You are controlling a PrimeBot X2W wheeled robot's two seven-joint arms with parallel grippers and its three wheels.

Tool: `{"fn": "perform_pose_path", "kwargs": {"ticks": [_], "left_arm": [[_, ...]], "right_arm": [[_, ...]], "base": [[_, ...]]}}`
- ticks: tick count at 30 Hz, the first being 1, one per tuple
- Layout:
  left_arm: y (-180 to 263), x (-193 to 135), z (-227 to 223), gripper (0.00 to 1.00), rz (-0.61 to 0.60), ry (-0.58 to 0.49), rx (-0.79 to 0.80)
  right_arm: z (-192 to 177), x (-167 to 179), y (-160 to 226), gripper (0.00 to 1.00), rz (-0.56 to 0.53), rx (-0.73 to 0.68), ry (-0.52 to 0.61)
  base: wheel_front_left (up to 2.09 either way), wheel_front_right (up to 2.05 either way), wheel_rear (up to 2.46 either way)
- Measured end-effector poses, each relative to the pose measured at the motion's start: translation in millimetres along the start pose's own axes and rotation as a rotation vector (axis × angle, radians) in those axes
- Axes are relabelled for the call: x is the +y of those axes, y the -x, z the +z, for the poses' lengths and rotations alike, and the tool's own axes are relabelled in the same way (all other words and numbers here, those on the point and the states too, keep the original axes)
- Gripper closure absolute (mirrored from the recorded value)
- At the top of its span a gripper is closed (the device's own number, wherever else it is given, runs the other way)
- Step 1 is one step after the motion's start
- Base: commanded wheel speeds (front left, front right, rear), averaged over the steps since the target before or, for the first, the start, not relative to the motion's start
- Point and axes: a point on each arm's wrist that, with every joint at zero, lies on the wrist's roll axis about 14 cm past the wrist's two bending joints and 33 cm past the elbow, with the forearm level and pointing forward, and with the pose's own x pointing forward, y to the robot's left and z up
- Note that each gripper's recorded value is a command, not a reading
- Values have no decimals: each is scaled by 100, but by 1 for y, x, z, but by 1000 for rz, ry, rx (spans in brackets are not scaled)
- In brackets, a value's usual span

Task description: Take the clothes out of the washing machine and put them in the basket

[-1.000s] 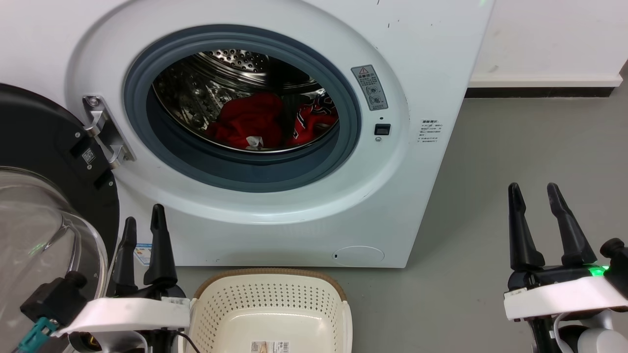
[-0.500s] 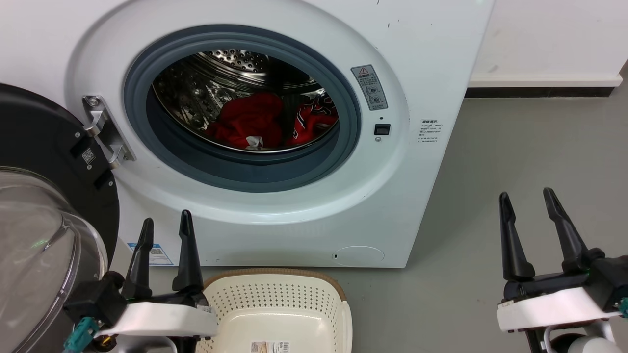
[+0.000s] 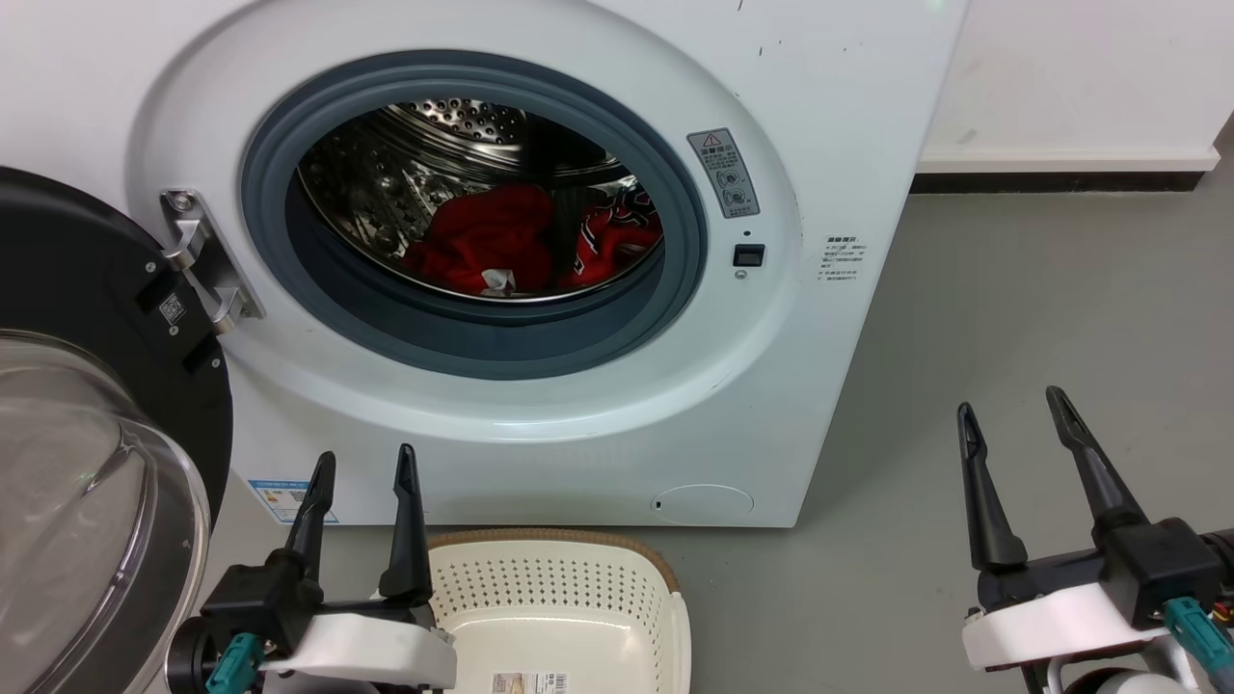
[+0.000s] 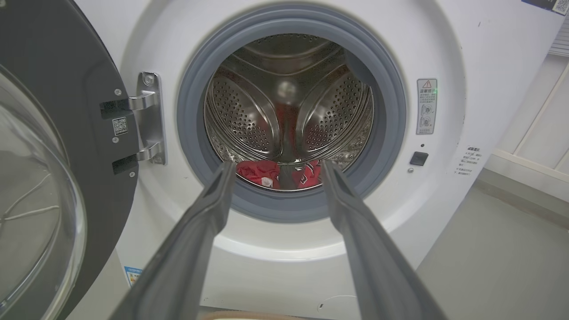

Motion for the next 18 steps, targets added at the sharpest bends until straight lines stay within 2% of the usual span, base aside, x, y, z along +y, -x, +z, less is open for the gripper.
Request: {"fn": "perform_pose_path", "kwargs": {"ticks": [12,14,18], "left_arm": [[3,-11,-3,0,-42,-117,-8],[4,-11,-4,0,-41,-125,-5],[7,-10,-9,0,-40,-132,7]], "right_arm": [[2,10,3,0,42,-11,94],[1,10,4,0,37,-13,77],[-15,-6,12,0,-25,31,-31]], "base": [[0,0,0],[0,0,0],[0,0,0]]}}
